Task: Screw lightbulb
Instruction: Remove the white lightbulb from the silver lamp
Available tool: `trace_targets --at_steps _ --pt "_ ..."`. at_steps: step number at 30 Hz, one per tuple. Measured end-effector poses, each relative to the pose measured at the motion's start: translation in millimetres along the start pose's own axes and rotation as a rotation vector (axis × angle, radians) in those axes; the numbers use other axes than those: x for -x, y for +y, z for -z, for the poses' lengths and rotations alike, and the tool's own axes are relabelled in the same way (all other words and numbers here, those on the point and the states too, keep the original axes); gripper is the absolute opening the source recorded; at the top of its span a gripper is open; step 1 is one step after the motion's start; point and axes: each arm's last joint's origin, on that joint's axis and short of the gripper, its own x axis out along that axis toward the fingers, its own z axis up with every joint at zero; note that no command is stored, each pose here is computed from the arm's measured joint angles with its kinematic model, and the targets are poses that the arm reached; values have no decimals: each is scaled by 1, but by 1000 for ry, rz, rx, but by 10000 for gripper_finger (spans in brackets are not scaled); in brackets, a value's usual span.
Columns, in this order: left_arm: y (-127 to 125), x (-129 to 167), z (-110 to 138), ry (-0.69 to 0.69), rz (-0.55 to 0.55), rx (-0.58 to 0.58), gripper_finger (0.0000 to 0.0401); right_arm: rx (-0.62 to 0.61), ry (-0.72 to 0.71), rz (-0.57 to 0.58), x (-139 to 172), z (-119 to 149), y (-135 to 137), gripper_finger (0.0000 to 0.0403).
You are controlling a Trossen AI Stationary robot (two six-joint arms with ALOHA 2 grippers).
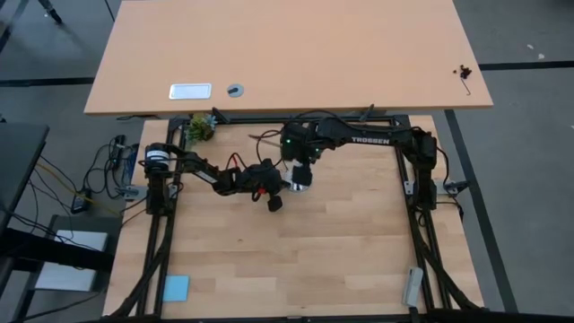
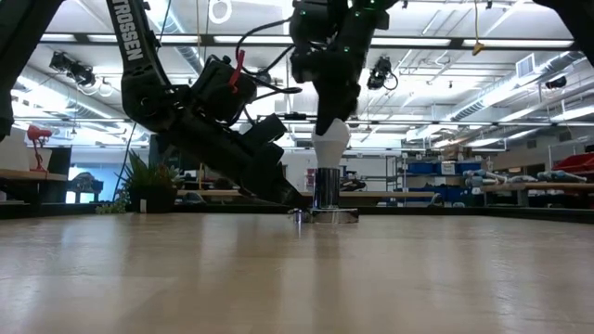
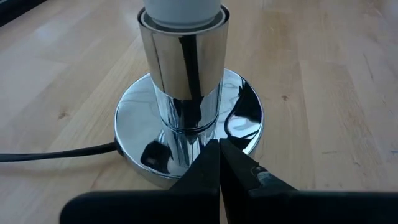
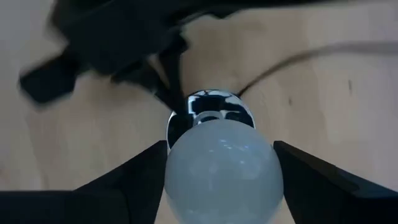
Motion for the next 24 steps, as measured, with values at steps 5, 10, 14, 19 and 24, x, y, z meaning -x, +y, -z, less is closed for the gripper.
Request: trace_targets --at_steps 5,10,14,19,24 --pt "0 0 0 0 2 -1 3 388 -11 -8 0 -1 1 263" --pt "0 0 0 0 10 -1 3 519 -28 12 1 -3 3 288" --pt "0 0 0 1 13 -1 3 459 -27 70 7 -6 10 316" --pt "0 0 0 1 21 -1 3 270 -51 132 25 -12 20 335" --pt "-1 0 0 1 23 -1 3 -136 -81 118 34 -14 20 340"
